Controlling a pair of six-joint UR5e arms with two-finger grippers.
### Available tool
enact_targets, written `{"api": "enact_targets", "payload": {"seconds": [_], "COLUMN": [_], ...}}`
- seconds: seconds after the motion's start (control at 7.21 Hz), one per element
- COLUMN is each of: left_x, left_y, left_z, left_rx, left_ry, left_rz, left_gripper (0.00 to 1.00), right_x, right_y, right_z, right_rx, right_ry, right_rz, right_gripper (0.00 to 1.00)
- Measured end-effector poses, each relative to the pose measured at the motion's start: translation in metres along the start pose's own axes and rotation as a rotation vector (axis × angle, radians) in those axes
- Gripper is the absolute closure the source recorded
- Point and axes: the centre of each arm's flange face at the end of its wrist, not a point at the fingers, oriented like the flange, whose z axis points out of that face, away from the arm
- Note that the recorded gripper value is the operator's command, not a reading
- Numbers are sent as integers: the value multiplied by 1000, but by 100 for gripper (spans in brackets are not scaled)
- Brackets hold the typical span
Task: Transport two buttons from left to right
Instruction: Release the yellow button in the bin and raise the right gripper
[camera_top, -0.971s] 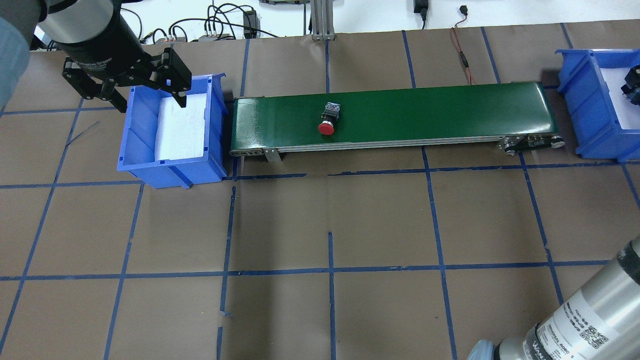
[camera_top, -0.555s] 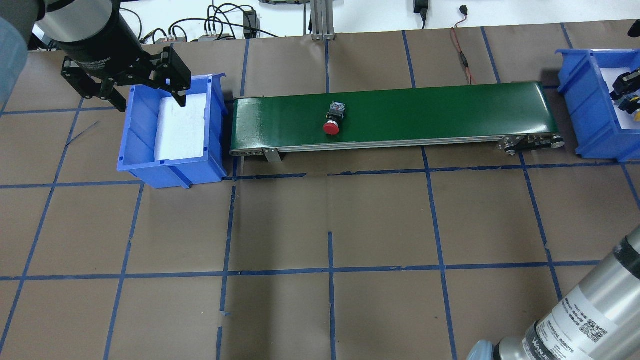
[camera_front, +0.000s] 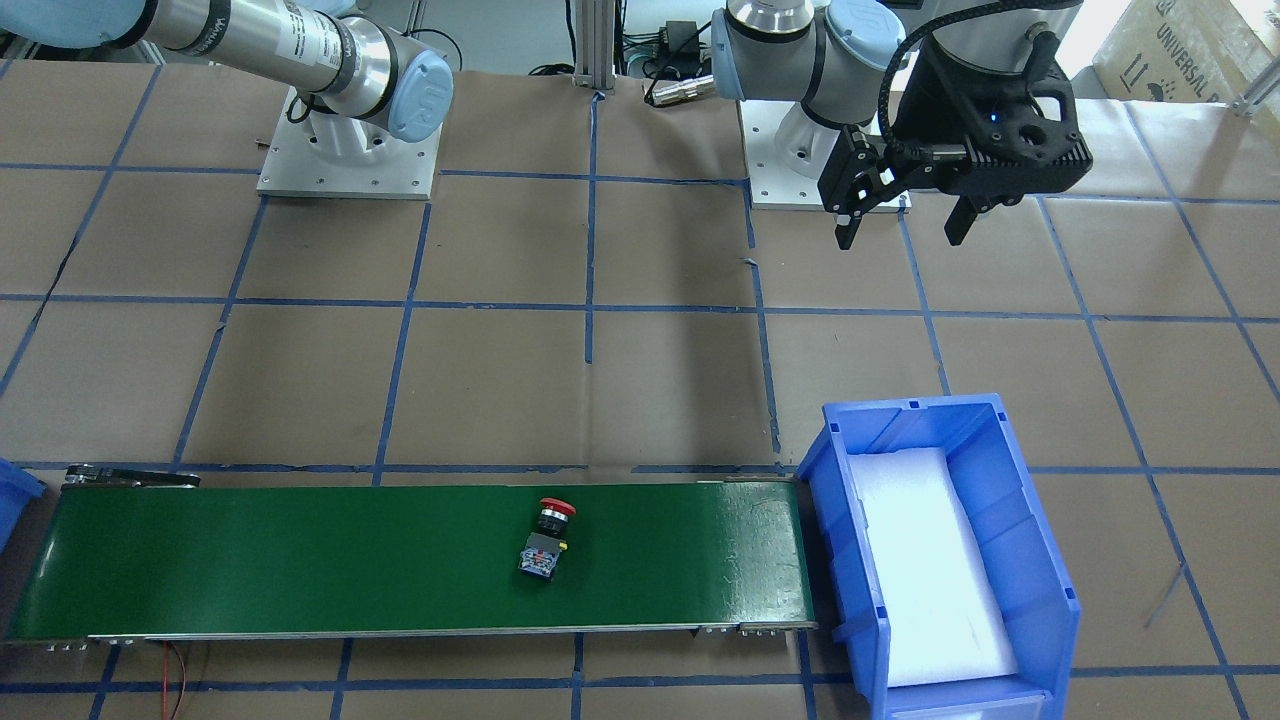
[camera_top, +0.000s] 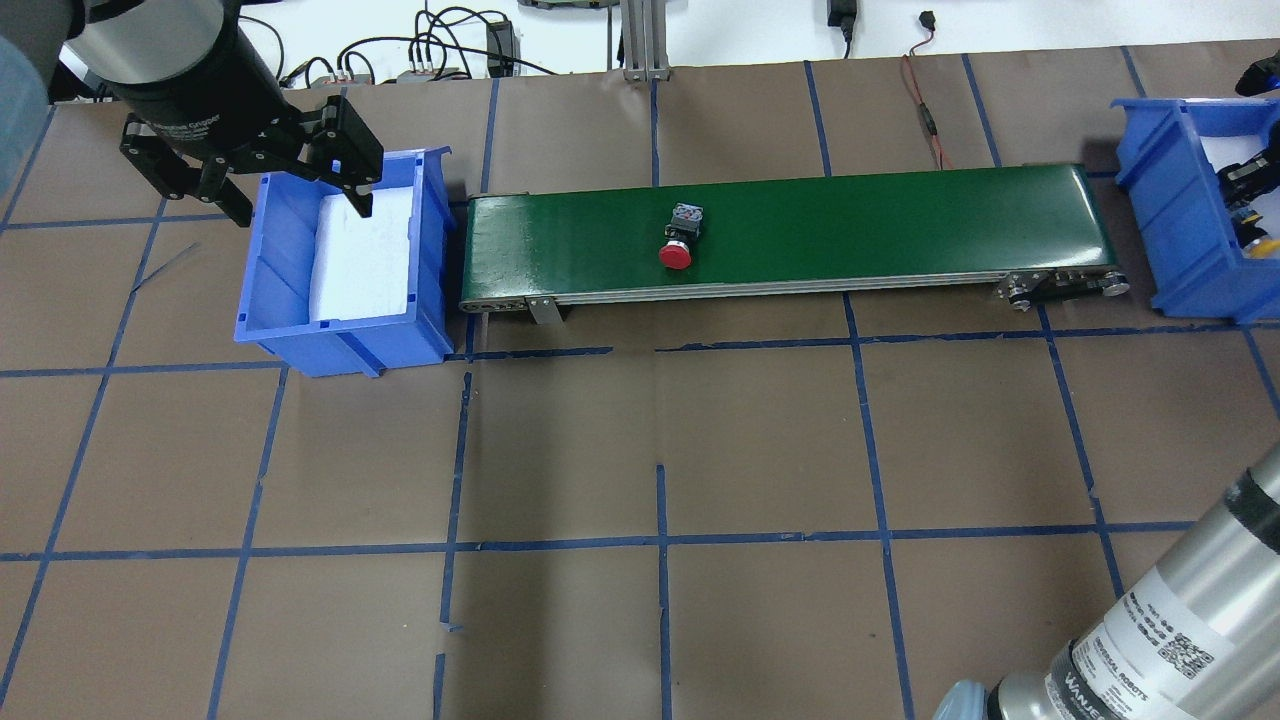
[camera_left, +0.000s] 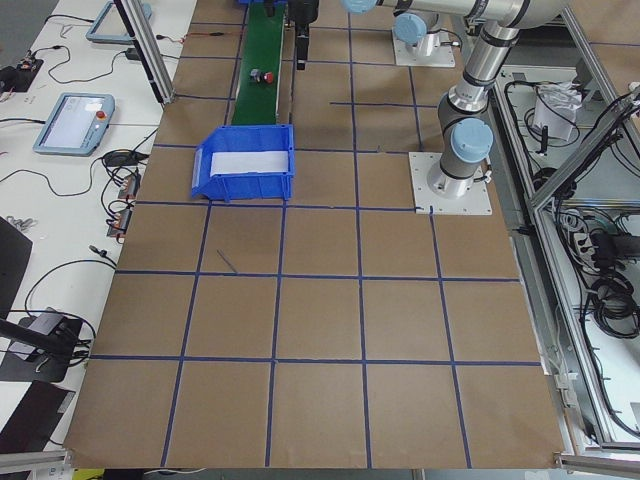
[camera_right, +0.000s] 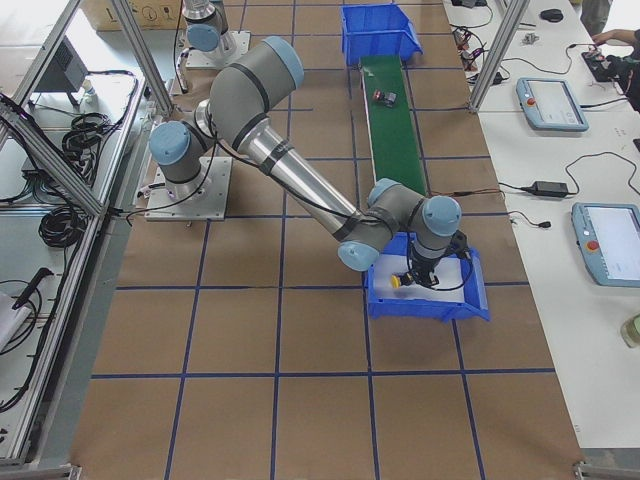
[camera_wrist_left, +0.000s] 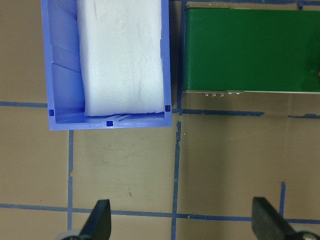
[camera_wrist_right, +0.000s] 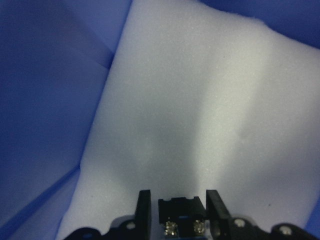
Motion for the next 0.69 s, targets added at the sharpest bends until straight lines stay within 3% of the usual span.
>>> {"api": "enact_targets", "payload": {"seconds": [0.42,0.69], "left_x": [-1,-2], "left_y": [-1,-3], "left_z": [0,0], "left_rx": [-1,0], "left_ry": [-3,-4], "left_rz": [-1,-3], "left_gripper": [0,0], "right_x": [0,-7], "right_y": [-3,-1], "right_z": [-16,-58], "right_rx": [22,34], "right_ry": [3,13], "right_rz": [-1,-6], "right_gripper": [31,31]}}
